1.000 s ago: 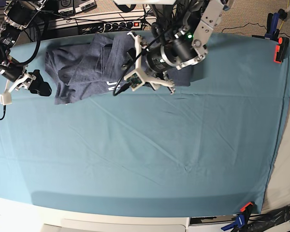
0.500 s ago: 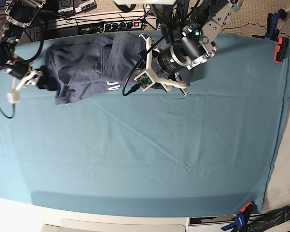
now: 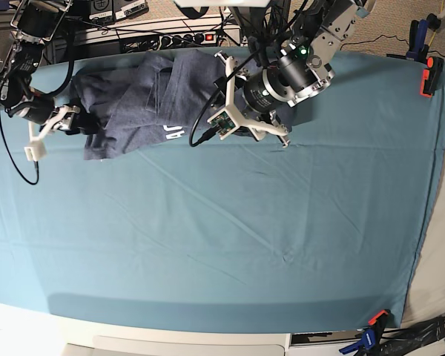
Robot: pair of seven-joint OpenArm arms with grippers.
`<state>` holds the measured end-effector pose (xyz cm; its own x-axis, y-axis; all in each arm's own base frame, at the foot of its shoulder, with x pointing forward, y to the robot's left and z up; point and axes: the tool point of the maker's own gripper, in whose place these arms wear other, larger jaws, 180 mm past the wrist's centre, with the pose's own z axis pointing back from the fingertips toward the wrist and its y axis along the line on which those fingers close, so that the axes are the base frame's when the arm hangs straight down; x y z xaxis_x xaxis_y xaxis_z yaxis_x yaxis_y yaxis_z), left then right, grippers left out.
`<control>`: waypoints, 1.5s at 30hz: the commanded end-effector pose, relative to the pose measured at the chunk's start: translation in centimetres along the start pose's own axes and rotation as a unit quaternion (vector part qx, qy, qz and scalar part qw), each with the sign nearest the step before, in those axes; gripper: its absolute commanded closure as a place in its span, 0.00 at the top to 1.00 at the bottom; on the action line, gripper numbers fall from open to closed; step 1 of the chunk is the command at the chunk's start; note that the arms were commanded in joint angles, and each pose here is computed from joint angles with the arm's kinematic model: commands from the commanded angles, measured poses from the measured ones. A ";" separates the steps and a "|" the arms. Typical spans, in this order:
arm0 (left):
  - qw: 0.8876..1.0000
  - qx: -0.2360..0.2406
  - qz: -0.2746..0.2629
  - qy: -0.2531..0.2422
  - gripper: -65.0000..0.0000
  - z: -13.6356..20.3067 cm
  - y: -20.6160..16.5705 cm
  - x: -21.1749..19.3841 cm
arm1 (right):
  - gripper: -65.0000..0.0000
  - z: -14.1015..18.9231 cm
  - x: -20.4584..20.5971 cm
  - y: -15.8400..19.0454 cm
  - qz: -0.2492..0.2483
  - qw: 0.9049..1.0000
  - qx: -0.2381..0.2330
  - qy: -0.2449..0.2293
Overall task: Fold the T-shirt properly
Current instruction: 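Pinch the bundle end with the right gripper while the left gripper holds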
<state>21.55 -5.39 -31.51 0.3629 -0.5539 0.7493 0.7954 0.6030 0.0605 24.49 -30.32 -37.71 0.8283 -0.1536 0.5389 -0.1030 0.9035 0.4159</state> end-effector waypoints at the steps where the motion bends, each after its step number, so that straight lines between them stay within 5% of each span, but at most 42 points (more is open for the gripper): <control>1: 1.000 0.002 -0.003 -0.024 0.49 0.4 0.1 1.3 | 0.62 1.2 1.3 -0.9 0.007 1.000 -0.016 -0.015; 7: 1.000 0.002 -0.003 -0.026 0.49 0.4 0.1 1.4 | 0.62 1.6 1.4 -1.2 -0.002 0.999 -0.020 -0.026; 16: 1.000 0.002 -0.003 -0.026 0.49 0.4 0.1 1.4 | 0.62 -1.0 -0.7 1.8 -0.037 0.999 0.034 -0.019; 26: 1.000 0.002 -0.003 -0.026 0.49 0.4 0.1 1.4 | 0.62 -0.6 1.5 4.2 -0.055 0.990 0.103 -0.080; 36: 1.000 0.002 -0.003 -0.026 0.49 0.4 0.1 1.4 | 0.61 -0.6 1.5 4.2 -0.055 0.990 0.104 -0.080; 45: 1.000 0.004 -0.004 -0.025 0.49 0.4 0.2 1.3 | 0.46 -0.6 1.5 4.2 -0.055 0.990 0.104 -0.080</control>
<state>21.56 -5.39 -31.51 0.3627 -0.5539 0.7494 0.7953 0.6031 0.0608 24.84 -26.04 -36.89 0.7710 -0.3233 0.5486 -0.1154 0.7763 0.6197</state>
